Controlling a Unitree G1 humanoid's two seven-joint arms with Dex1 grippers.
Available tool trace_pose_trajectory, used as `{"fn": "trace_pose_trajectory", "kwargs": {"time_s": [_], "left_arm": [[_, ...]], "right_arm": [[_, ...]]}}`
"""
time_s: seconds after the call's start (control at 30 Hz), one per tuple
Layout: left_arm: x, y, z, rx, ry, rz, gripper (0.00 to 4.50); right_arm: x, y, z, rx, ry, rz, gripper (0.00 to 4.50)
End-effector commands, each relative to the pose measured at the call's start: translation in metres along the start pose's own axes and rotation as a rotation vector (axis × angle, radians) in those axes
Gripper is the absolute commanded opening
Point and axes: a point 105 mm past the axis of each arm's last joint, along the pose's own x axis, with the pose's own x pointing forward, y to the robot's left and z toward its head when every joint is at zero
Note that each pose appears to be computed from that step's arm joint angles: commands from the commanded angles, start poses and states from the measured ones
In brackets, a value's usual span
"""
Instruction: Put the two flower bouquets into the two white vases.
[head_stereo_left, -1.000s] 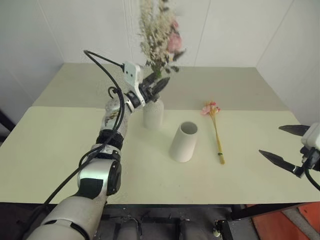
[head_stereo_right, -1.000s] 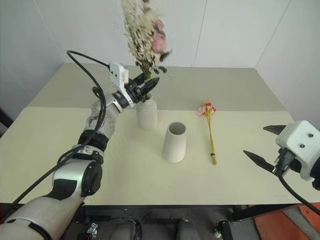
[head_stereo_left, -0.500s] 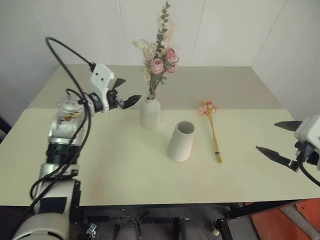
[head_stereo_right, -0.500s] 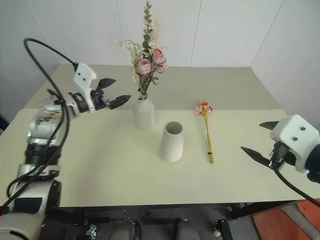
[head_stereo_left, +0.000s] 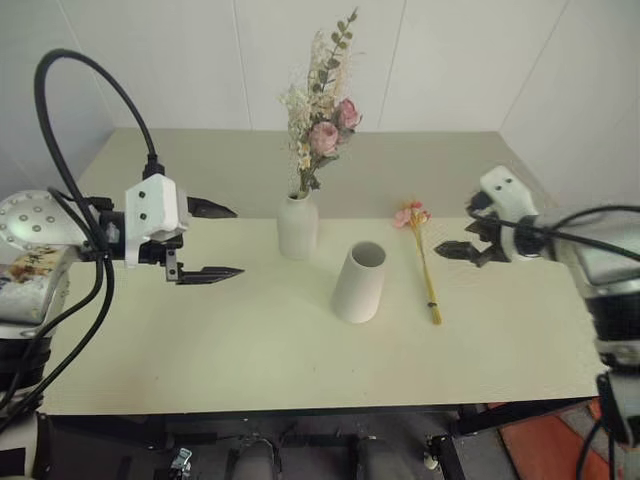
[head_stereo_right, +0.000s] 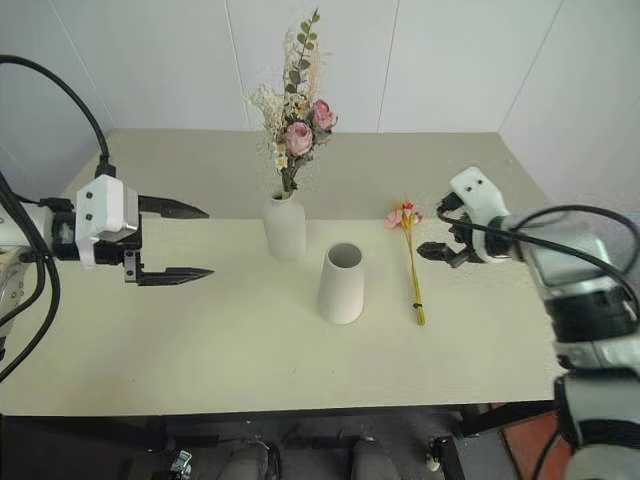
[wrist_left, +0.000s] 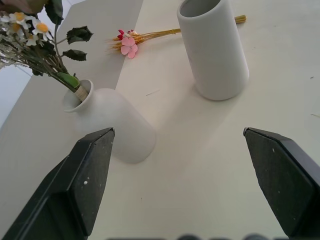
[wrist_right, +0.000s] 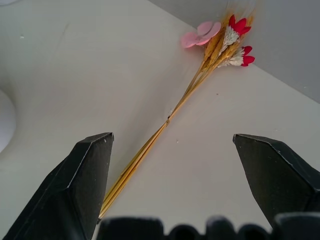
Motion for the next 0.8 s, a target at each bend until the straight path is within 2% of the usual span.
{"fn": "trace_pose_trajectory", "kwargs": {"time_s": [0.03, 0.3, 0.4, 0.53, 0.7, 0.8], "left_arm": [[-0.003, 0.001, 0.011, 0.05, -0.031, 0.031, 4.49], [-0.004, -0.013, 0.009, 0.032, -0.033, 0.018, 4.49], [-0.002, -0.014, 0.01, 0.028, -0.039, 0.024, 4.5], [-0.001, -0.014, 0.01, 0.026, -0.044, 0.033, 4.5], [0.0, -0.017, 0.007, 0.02, -0.039, 0.034, 4.5], [0.001, -0.017, 0.006, 0.018, -0.037, 0.036, 4.5]], "right_arm": [[0.012, -0.015, -0.002, 0.002, 0.045, -0.047, 4.5], [0.043, -0.007, -0.011, 0.006, 0.112, 0.019, 4.5], [0.052, 0.002, -0.009, -0.009, 0.125, 0.051, 3.96], [0.062, 0.004, -0.012, 0.005, 0.143, 0.036, 2.72], [0.066, 0.0, -0.015, 0.025, 0.154, -0.013, 0.89], [0.066, -0.004, -0.012, 0.013, 0.151, -0.048, 0.03]]}}
